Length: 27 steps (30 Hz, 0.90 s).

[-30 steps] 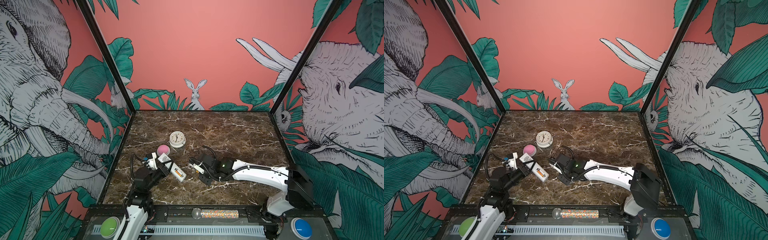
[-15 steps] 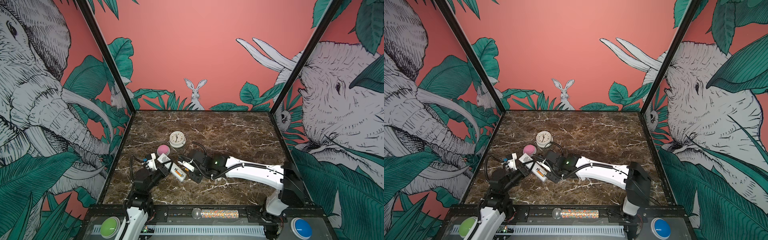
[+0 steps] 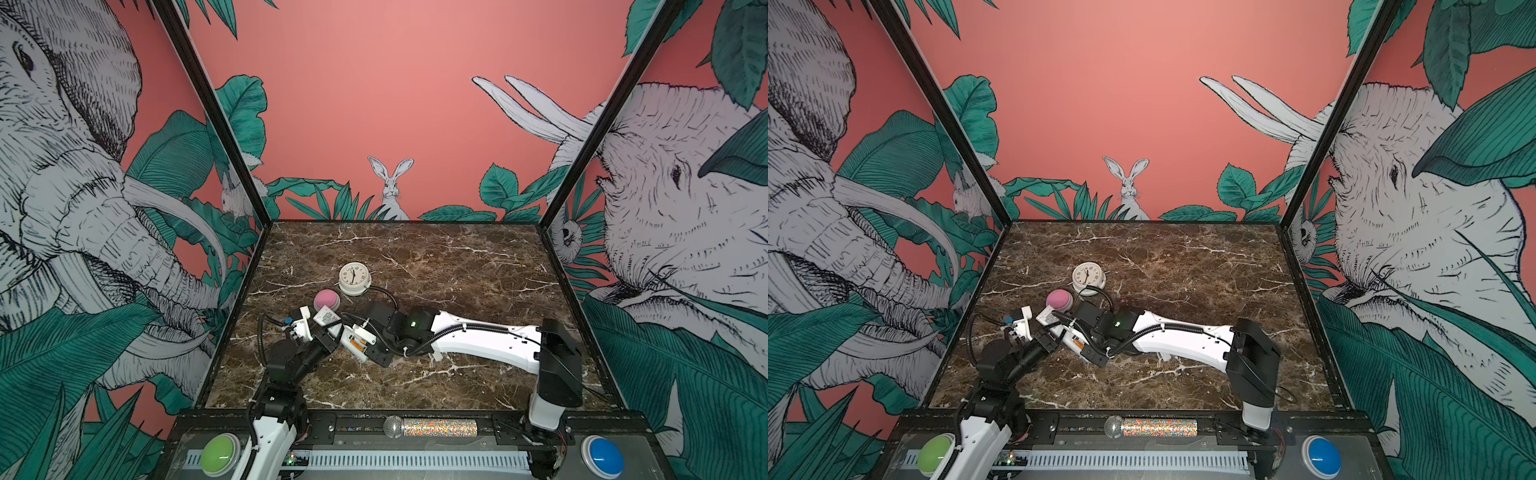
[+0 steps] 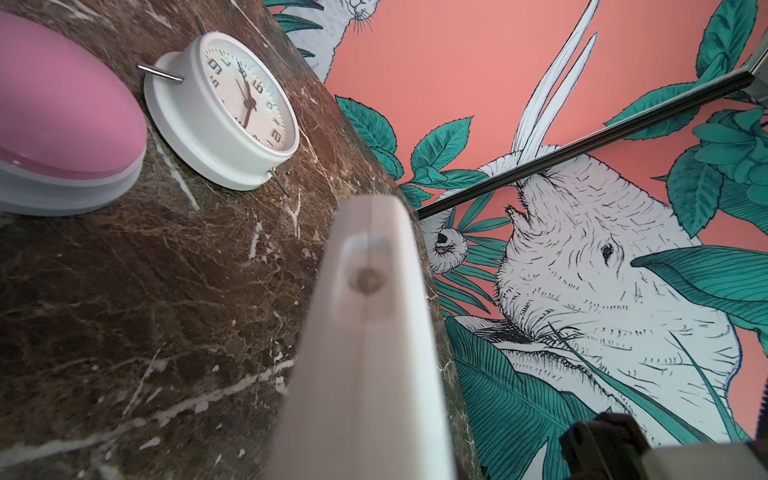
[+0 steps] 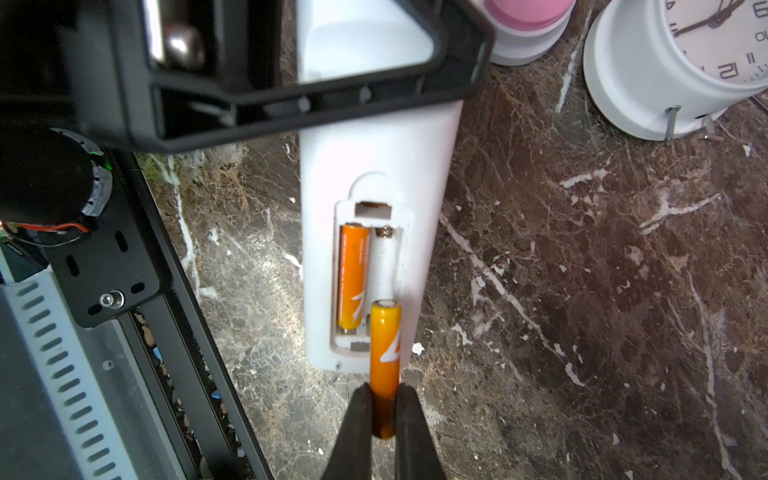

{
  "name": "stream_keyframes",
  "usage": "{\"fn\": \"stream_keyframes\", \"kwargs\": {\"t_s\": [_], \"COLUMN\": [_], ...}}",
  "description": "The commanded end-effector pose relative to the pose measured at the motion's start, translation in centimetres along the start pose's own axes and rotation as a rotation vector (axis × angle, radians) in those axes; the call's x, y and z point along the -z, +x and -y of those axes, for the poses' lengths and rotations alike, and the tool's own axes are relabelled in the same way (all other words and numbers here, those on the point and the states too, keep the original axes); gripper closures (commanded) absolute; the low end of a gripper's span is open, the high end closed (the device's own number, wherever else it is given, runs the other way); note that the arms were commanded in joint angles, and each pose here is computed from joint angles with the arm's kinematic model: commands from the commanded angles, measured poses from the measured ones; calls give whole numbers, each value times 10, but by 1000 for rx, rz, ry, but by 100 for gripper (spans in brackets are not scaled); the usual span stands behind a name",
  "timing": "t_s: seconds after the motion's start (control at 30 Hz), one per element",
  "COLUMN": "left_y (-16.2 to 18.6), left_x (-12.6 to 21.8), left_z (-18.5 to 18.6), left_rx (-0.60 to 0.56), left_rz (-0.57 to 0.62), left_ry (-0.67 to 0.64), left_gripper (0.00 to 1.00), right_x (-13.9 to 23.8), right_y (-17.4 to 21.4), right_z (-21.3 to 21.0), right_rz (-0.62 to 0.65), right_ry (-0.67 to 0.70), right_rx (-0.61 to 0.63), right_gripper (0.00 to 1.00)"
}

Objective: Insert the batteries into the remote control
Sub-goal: 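Lower the orange battery into the compartment beside the first battery with the right gripper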

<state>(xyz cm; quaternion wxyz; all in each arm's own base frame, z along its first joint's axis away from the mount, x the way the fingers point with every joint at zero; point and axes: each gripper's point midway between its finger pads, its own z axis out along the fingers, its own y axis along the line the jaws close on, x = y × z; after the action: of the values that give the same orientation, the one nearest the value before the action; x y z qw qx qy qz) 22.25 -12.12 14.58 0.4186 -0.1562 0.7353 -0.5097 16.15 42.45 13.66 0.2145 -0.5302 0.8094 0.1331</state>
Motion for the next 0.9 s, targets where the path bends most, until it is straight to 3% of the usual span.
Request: {"fn": "stream_keyframes", "kwargs": {"t_s": [0.0, 0.87], "left_y": [-1, -2], "left_x": [0, 2], "left_z": [-3, 1], "left_rx": [5, 23], "left_rz": [16, 23], "left_ry": [4, 21], "left_gripper": [100, 100], "right_x": [1, -12], "right_y": [-6, -15], "right_z": [-3, 1], "right_rz": [3, -41], "right_ry": [-6, 30], "right_rx": [2, 16], "right_gripper": [100, 97]}}
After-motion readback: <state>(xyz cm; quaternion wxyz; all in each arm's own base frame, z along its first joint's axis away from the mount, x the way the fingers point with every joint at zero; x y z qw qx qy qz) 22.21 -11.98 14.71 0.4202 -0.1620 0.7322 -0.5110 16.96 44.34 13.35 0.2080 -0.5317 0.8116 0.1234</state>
